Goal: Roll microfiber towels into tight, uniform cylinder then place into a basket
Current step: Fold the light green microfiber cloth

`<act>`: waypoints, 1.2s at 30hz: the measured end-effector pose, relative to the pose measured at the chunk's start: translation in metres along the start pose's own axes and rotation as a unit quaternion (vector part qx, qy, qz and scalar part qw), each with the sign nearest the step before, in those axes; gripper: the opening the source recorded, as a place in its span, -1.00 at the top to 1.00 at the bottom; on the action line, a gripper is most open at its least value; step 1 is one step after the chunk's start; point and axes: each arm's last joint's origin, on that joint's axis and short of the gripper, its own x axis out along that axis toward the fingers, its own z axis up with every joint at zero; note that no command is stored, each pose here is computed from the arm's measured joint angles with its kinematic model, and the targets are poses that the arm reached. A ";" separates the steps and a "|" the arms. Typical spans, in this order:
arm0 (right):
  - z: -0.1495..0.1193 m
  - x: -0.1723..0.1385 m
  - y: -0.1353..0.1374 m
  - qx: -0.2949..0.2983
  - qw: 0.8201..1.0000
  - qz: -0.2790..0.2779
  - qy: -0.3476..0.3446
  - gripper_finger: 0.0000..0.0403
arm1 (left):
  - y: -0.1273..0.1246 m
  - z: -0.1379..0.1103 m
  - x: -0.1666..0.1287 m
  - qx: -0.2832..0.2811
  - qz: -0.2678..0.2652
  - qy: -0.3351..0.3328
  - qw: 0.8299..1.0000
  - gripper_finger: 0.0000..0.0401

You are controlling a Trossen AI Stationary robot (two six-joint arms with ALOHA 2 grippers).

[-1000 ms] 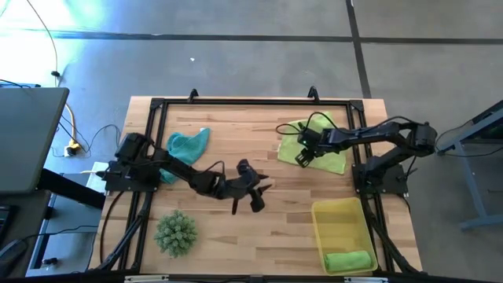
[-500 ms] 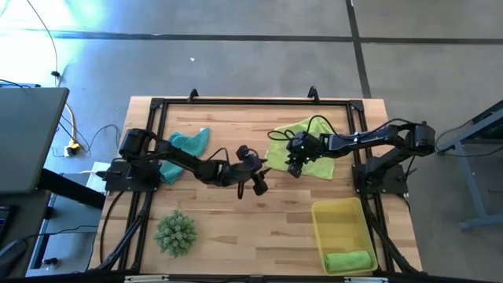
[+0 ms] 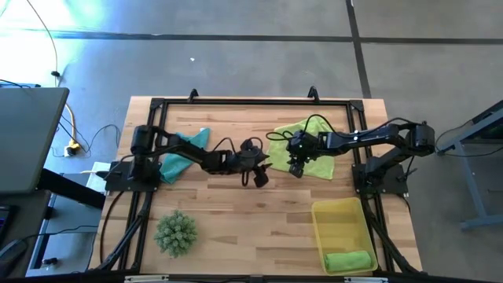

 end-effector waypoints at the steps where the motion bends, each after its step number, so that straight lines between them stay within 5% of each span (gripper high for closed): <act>1: 0.000 0.000 0.000 0.000 1.000 0.000 0.000 0.32 | 0.002 -0.002 0.001 0.001 -0.002 0.007 1.000 0.27; 22: 0.000 0.000 0.000 0.000 1.000 0.000 -0.002 0.32 | 0.009 -0.033 0.043 0.048 -0.023 0.031 0.998 0.27; 36: 0.001 0.000 0.000 0.000 1.000 -0.001 -0.002 0.32 | 0.001 -0.042 0.028 0.009 -0.011 0.133 0.991 0.27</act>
